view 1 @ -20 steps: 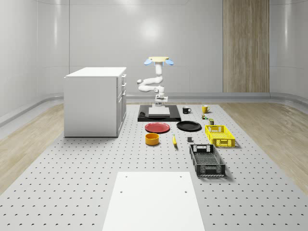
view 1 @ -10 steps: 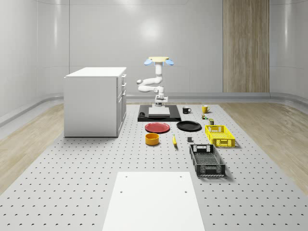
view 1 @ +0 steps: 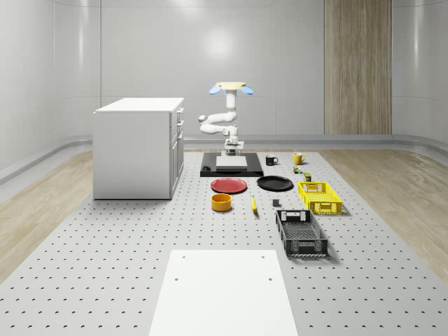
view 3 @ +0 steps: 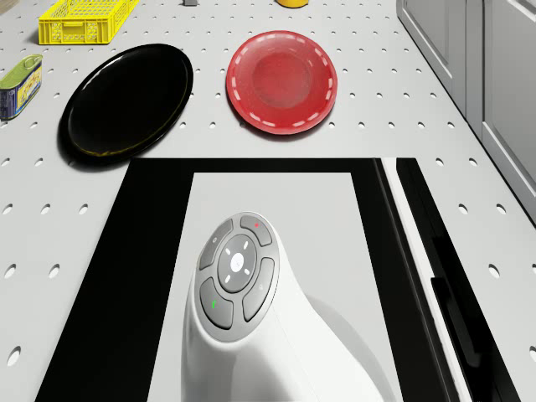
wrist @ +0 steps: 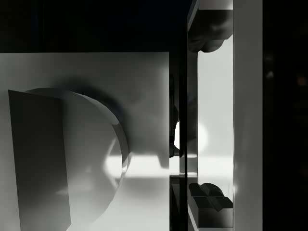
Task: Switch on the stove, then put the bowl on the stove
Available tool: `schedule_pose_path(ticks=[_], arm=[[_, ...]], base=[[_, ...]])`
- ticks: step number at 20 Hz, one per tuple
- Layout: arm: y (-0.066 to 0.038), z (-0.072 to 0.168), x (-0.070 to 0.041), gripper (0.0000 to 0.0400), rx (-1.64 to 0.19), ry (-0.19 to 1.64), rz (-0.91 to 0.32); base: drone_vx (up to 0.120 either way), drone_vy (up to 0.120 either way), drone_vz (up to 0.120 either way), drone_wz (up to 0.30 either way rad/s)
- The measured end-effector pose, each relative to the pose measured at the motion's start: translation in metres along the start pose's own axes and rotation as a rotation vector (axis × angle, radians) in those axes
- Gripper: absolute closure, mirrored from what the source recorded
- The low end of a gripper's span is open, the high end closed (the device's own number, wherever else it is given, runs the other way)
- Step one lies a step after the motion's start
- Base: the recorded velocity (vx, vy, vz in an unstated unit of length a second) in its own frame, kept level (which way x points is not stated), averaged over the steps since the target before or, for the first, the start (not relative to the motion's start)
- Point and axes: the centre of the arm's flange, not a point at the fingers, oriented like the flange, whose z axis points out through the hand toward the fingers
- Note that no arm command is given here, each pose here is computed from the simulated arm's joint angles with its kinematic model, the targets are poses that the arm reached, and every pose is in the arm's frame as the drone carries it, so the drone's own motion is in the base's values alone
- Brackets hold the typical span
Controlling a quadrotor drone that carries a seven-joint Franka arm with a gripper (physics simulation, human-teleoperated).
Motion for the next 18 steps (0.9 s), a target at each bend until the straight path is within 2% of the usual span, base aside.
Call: schedule_pose_path(ticks=[1, 12, 16, 18], arm=[[0.0001, 0.0, 0.0001, 0.0, 0.0, 0.0, 0.0], [0.0006, 0.0001, 0.0005, 0.0, 0.001, -0.002, -0.002], [0.0006, 0.0001, 0.0006, 0.0, 0.002, -0.002, -0.002], [0.0006, 0.0001, 0.0006, 0.0, 0.002, -0.002, -0.003]], base=[[0.12, 0.0, 0.12, 0.0], [0.12, 0.0, 0.0, 0.0], [0.12, -0.09, 0.0, 0.0], [0.12, 0.0, 0.0, 0.0]])
